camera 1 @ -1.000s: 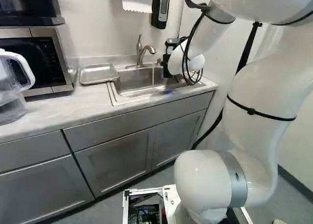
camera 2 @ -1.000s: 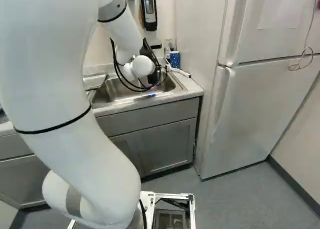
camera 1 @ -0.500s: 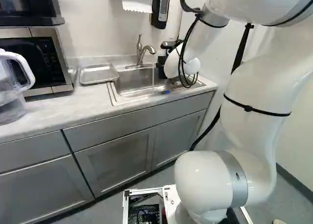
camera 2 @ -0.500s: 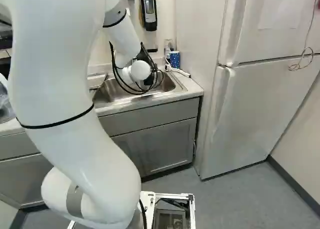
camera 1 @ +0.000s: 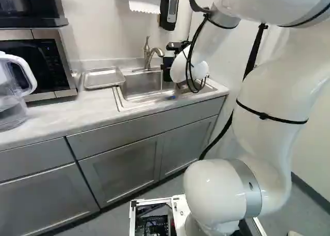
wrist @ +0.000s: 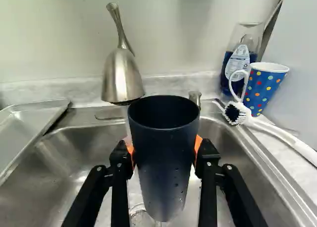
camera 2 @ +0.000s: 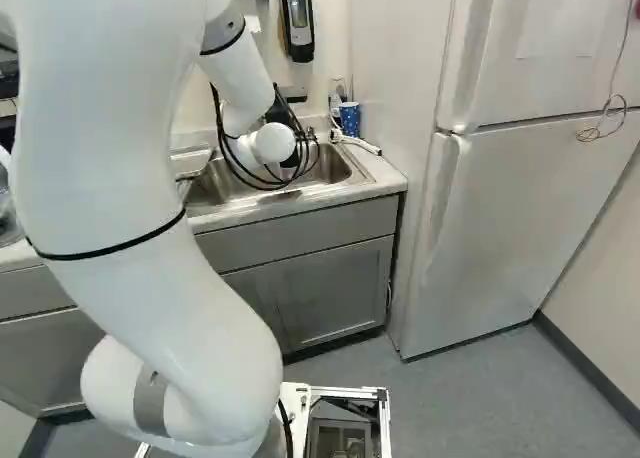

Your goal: Rinse the cup and place it in the tray

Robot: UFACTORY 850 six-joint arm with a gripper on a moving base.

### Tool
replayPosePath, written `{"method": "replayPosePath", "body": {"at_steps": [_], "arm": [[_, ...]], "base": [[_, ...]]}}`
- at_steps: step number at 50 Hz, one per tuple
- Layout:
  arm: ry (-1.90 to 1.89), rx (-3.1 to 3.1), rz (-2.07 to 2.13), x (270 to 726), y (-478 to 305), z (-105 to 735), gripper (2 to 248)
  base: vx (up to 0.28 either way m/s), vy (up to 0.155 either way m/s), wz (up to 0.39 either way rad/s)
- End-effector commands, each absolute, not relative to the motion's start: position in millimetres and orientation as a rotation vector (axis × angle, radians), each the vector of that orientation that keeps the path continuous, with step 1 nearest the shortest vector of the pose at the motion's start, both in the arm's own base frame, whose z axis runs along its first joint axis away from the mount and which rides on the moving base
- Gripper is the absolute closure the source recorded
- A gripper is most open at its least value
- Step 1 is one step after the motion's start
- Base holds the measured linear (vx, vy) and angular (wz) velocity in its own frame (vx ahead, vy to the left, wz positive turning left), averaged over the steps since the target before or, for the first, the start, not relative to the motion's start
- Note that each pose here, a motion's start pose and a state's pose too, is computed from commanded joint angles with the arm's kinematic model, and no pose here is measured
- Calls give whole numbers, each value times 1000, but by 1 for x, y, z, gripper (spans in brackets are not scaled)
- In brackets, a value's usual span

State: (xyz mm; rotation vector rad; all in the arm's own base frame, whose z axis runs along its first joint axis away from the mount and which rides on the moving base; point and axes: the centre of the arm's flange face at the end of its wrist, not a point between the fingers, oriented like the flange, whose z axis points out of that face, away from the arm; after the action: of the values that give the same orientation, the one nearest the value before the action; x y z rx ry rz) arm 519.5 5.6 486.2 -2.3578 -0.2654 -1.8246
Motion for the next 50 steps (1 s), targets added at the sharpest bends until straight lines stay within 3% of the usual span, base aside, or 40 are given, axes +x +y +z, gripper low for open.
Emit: {"method": "replayPosePath", "body": {"at_steps": [50], "arm": [[-340,-2319,-1795,520,40,486,125]], "base": [[0,0,0]]}}
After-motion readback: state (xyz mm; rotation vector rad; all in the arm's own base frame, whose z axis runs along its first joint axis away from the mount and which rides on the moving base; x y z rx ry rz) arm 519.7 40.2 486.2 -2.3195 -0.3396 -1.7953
